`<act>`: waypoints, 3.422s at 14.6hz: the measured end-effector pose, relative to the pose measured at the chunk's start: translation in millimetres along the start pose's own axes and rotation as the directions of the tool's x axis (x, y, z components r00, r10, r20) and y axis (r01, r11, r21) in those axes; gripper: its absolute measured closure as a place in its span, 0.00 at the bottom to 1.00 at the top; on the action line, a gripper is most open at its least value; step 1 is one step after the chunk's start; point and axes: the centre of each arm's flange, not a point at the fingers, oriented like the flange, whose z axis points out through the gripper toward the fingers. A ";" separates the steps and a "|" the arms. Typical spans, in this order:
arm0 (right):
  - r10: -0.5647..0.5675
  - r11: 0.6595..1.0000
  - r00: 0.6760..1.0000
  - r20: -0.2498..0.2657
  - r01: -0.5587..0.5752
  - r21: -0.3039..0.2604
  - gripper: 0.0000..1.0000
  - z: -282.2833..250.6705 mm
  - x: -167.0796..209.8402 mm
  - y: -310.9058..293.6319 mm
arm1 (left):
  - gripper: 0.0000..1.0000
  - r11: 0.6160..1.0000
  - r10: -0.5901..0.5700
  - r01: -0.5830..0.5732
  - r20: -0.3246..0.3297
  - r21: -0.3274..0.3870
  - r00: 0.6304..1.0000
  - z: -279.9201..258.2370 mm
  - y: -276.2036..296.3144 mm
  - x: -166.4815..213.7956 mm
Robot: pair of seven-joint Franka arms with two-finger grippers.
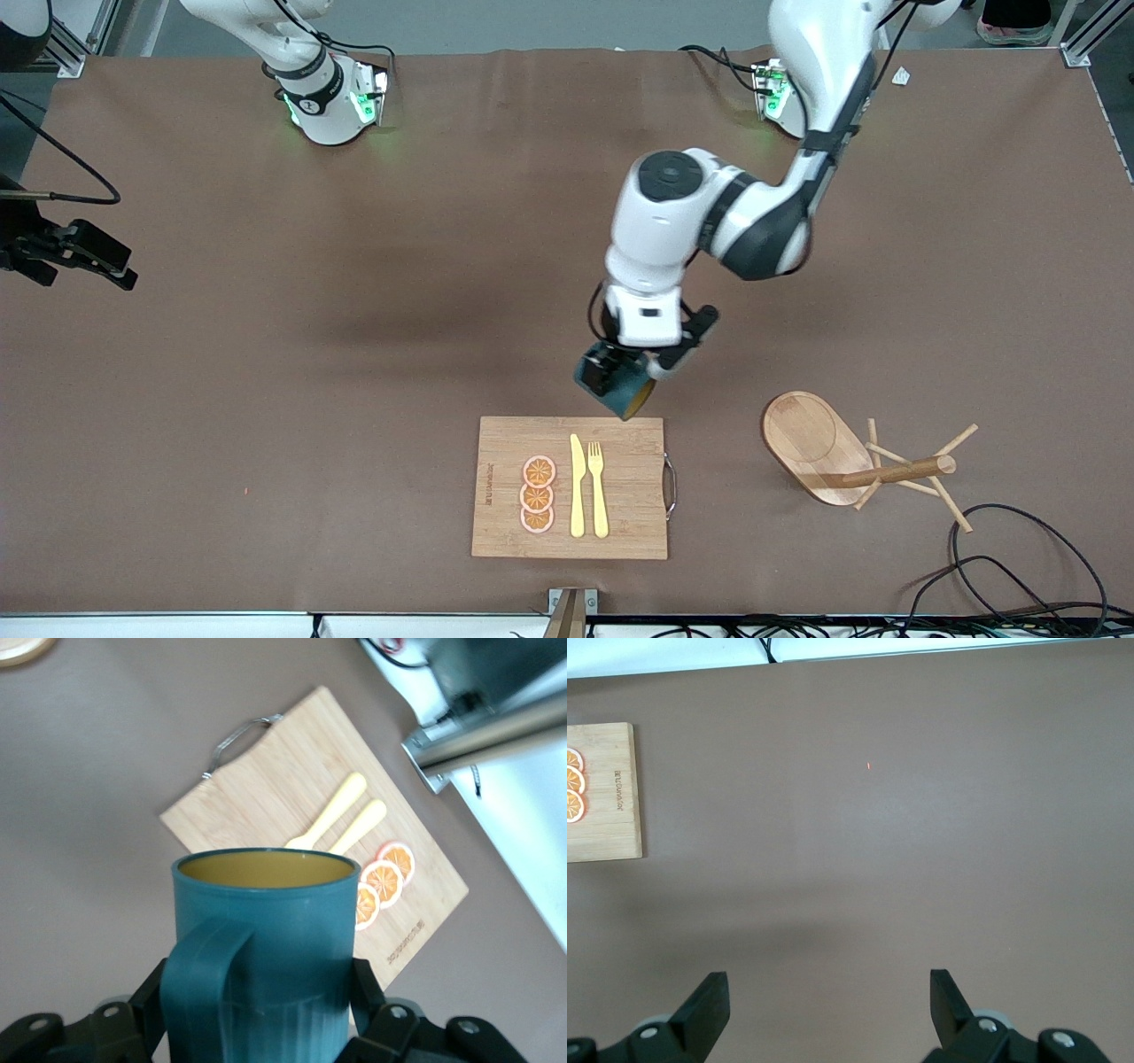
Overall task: Transfer cup from left to right arm and place
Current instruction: 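Lift the teal mug off the stand with the left gripper, then lower the teal mug onto the table and open the left gripper, then grasp the teal mug rim with the right gripper while the left gripper withdraws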
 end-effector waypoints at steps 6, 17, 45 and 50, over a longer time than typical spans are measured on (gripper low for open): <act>0.000 1.000 1.000 0.006 0.000 0.000 0.00 3.2 -0.4 0.0 | 0.18 0.943 0.323 -0.332 -0.214 -0.010 0.922 25.7 1.5 -116.4; 0.000 1.000 1.000 0.011 0.000 -0.001 0.00 6.2 -0.6 -0.1 | 0.18 0.675 0.629 -0.737 -0.546 0.031 0.553 110.1 -51.8 -276.2; 0.000 1.000 1.000 0.019 0.000 -0.001 0.00 11.7 -1.0 -0.3 | 0.00 0.762 0.397 -0.647 -0.787 -0.005 0.473 134.1 -149.2 -436.1; -0.014 1.000 0.999 0.038 0.014 -0.001 0.00 17.9 -3.0 -8.3 | 0.00 0.873 0.331 -0.486 -0.792 0.050 0.513 84.8 -153.8 -445.5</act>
